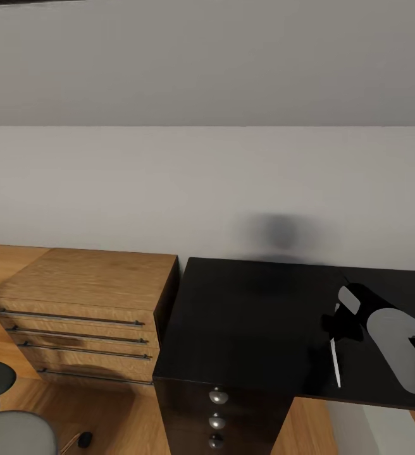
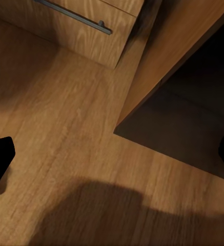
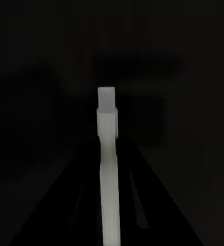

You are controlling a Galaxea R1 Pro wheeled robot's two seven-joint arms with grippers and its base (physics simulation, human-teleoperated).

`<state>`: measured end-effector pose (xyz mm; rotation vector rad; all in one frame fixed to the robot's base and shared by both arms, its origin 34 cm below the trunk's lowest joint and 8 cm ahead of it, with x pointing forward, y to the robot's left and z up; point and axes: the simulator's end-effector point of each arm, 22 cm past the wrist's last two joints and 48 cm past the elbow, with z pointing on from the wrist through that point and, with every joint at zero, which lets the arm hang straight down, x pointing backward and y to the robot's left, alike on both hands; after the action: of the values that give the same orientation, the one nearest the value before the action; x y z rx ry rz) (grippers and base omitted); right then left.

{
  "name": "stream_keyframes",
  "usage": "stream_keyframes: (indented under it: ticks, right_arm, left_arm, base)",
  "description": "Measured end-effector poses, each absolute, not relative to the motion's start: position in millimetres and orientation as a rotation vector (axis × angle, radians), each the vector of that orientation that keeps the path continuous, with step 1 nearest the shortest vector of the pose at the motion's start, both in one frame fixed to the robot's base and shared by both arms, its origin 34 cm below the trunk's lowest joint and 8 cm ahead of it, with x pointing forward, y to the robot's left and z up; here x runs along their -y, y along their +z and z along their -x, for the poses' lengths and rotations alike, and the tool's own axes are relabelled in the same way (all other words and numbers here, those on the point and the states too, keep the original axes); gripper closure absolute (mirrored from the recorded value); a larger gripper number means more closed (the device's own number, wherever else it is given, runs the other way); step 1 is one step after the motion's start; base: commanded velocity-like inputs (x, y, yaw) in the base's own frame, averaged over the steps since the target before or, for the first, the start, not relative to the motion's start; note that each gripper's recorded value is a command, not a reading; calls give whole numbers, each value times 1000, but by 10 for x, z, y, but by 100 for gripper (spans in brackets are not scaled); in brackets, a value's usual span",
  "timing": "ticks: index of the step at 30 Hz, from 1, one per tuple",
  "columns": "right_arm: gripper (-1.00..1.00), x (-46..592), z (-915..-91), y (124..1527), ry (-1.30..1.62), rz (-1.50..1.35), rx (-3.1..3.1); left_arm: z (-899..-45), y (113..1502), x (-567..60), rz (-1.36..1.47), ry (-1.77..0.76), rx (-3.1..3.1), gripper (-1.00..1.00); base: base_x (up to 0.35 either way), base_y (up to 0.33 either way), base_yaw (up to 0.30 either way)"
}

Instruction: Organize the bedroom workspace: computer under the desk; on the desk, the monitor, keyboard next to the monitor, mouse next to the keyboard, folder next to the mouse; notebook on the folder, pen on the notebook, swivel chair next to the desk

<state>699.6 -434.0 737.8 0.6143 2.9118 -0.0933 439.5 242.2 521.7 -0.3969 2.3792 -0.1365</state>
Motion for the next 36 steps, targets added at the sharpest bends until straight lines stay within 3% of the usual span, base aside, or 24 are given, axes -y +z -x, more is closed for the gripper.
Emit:
stream_keyframes:
  ticks: [36]
  right_arm:
    - [100, 4375, -7025, 7766, -87, -631, -2900]
  left_arm:
    - [-4405, 5582, -2421, 396, -139, -2379, -100]
  base:
    - [0, 0, 0]
